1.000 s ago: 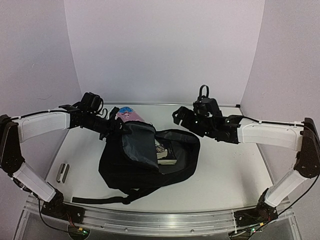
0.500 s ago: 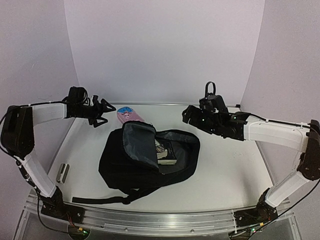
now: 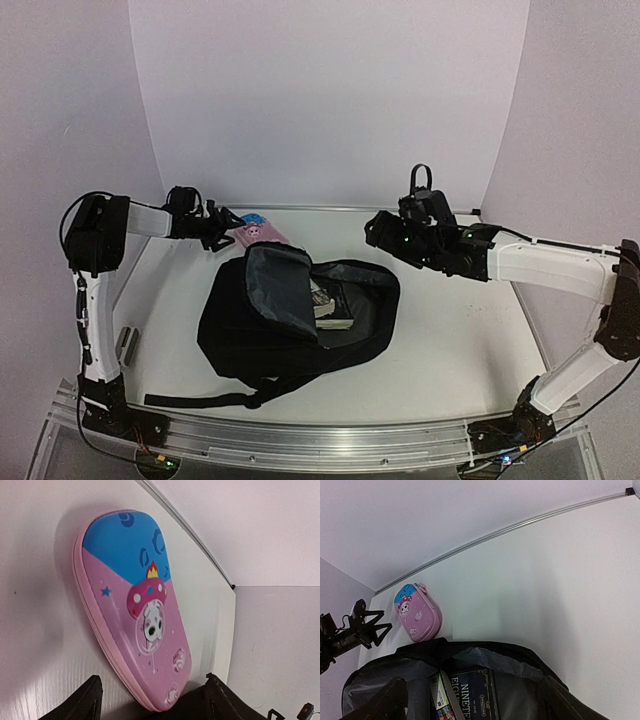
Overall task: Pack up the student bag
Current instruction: Pick up the stationery from the center of the board.
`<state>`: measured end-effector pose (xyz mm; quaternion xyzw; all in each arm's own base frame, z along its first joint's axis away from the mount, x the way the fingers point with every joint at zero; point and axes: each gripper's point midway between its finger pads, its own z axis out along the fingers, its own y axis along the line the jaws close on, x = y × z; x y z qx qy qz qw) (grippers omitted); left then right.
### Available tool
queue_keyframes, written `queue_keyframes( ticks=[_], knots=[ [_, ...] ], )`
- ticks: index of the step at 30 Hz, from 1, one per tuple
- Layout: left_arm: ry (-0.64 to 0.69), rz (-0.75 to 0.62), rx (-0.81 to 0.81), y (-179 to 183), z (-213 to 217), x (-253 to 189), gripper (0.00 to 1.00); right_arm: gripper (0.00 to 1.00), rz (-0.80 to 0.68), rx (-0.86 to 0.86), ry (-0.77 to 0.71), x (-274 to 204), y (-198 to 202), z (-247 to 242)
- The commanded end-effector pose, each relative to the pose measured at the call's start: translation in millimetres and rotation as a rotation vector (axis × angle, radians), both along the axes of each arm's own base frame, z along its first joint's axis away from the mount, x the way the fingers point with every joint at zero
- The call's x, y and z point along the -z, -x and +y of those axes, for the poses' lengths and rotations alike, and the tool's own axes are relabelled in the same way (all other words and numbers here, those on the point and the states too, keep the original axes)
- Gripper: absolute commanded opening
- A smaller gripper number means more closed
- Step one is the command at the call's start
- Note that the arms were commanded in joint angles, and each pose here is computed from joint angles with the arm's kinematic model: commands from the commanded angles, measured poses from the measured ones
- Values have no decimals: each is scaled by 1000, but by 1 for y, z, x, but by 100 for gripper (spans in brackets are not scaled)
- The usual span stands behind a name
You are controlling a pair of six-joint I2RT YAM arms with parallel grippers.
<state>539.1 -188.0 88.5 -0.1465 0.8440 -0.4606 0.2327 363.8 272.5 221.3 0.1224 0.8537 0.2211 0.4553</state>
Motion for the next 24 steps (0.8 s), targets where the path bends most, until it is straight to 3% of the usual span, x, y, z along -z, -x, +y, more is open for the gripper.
queue_keyframes(
  ticks=[1, 9, 15, 19, 22, 24],
  knots=[
    [-12, -42, -44, -32, 4, 3, 68, 85, -30, 19, -43, -20, -3, -1],
    [8, -13, -30, -46, -2, 30, 66, 85, -42, 33, -44, -25, -2, -5],
    [13, 12, -52, -59, -2, 49, 55, 84, -32, 27, -47, -22, -4, -2],
    [26, 21, -55, -66, -11, 54, 53, 84, -28, 25, -51, -21, -4, 0],
    [47, 14, -53, -70, -16, 54, 44, 83, -29, 25, -52, -21, -4, 0],
    [77, -10, -47, -71, -18, 46, 32, 83, -33, 27, -54, -23, -4, -1]
  ],
)
